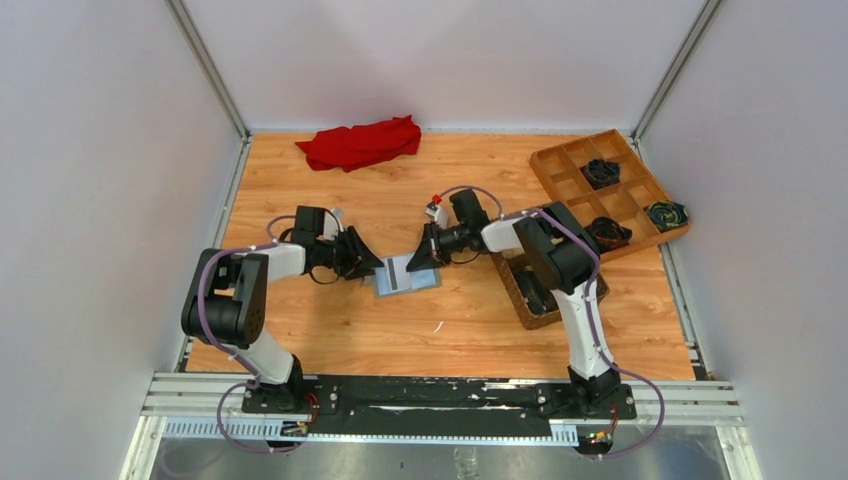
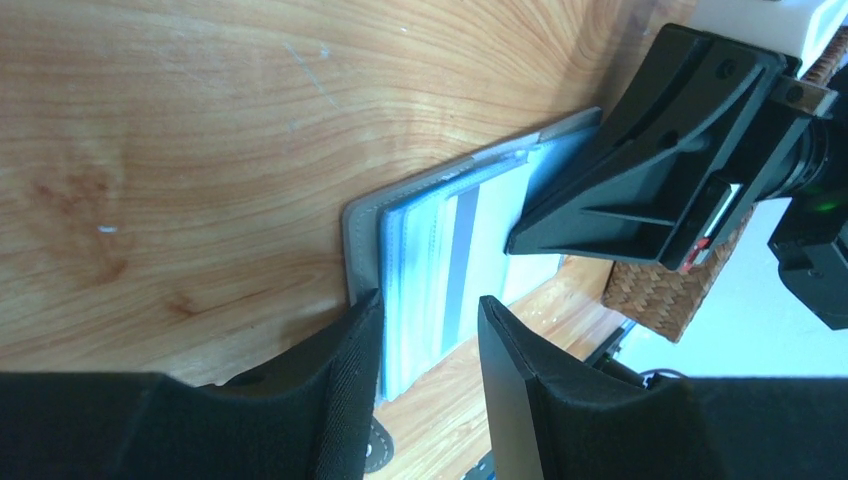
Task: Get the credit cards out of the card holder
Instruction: Remove the credit card from the card holder.
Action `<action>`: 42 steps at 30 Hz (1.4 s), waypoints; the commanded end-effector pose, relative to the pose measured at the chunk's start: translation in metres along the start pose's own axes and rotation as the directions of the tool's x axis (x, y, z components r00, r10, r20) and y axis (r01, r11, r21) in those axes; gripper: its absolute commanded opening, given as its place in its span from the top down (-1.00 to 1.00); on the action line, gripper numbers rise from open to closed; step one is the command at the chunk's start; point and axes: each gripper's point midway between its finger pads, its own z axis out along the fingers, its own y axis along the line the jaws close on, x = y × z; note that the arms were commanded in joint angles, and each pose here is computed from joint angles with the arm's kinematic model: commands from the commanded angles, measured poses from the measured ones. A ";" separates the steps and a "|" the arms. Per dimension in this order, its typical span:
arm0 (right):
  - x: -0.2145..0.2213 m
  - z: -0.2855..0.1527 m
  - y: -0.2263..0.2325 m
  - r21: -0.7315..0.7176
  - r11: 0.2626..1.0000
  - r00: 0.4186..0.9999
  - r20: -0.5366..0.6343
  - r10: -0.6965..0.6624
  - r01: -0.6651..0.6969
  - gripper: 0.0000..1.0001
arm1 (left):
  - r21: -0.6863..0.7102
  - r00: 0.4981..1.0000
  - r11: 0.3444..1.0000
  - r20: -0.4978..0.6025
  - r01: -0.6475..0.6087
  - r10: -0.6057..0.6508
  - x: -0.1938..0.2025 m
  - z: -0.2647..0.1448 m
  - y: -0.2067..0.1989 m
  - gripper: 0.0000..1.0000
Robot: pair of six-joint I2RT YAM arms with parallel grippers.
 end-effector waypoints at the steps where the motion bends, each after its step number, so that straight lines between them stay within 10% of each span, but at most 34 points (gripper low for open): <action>1: -0.005 -0.008 -0.009 0.053 0.999 1.000 0.017 0.000 -0.001 1.00 | 0.032 0.999 0.999 -0.013 -0.035 0.035 0.005 -0.004 -0.020 0.10; 12: -0.005 -0.002 -0.001 0.049 0.999 1.000 0.006 -0.020 0.019 1.00 | 0.039 0.997 0.999 -0.072 -0.032 0.035 0.015 0.011 -0.022 0.10; 26: 0.007 0.006 -0.003 0.090 0.995 0.999 -0.025 -0.036 0.038 1.00 | -0.140 0.975 0.987 0.194 -0.085 0.112 -0.016 -0.023 -0.014 0.11; 32: 0.007 0.009 -0.003 0.058 0.998 1.000 -0.011 -0.010 0.010 1.00 | 0.068 0.990 0.990 0.087 -0.121 0.115 -0.003 -0.004 -0.048 0.11; 42: 0.009 0.011 -0.007 0.059 0.998 1.000 -0.009 0.008 -0.007 1.00 | 0.009 0.997 0.997 0.018 -0.072 0.072 0.005 0.020 -0.026 0.08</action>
